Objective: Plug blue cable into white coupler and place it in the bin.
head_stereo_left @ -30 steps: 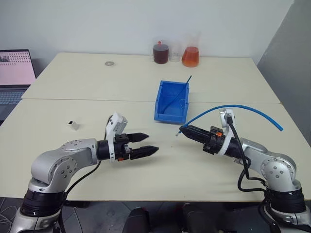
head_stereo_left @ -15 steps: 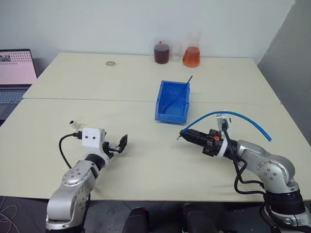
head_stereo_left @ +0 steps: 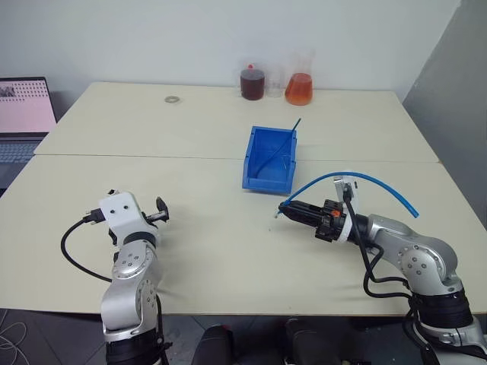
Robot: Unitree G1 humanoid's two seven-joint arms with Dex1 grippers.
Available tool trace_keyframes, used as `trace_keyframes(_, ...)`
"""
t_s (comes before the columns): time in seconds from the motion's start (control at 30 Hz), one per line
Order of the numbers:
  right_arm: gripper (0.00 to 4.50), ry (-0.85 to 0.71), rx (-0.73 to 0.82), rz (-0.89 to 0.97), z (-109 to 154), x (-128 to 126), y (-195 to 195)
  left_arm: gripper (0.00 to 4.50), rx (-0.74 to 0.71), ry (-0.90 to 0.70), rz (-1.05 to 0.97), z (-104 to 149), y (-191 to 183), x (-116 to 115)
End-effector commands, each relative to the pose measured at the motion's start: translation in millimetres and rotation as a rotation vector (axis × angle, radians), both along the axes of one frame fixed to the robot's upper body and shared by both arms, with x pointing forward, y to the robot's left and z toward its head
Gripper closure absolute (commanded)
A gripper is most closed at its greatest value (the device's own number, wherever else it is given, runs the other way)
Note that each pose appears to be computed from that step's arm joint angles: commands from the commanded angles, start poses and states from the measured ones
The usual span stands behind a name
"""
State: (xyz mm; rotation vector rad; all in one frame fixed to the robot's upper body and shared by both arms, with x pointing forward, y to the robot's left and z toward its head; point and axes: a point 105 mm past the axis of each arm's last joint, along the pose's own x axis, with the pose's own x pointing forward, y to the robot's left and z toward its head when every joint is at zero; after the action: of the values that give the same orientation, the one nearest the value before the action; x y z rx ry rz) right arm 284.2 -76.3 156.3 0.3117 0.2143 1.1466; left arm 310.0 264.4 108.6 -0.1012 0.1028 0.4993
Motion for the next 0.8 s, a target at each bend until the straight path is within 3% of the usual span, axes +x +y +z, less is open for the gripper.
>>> trace_keyframes(0.03,4.37,-0.045,0.012,0.017,12.2,-1.5,-1.0,0.00,-0.016,0.012,0.185,1.8,22.3,-1.3)
trace_keyframes(0.27,4.37,-0.049,0.008,0.017,14.1,-1.1,-2.1,0.00,-0.061,0.053,0.316,0.7,35.4,17.3)
trace_keyframes(0.8,4.37,-0.045,0.005,0.008,12.3,-1.9,-4.9,0.00,-0.083,0.065,0.404,12.1,47.7,59.0)
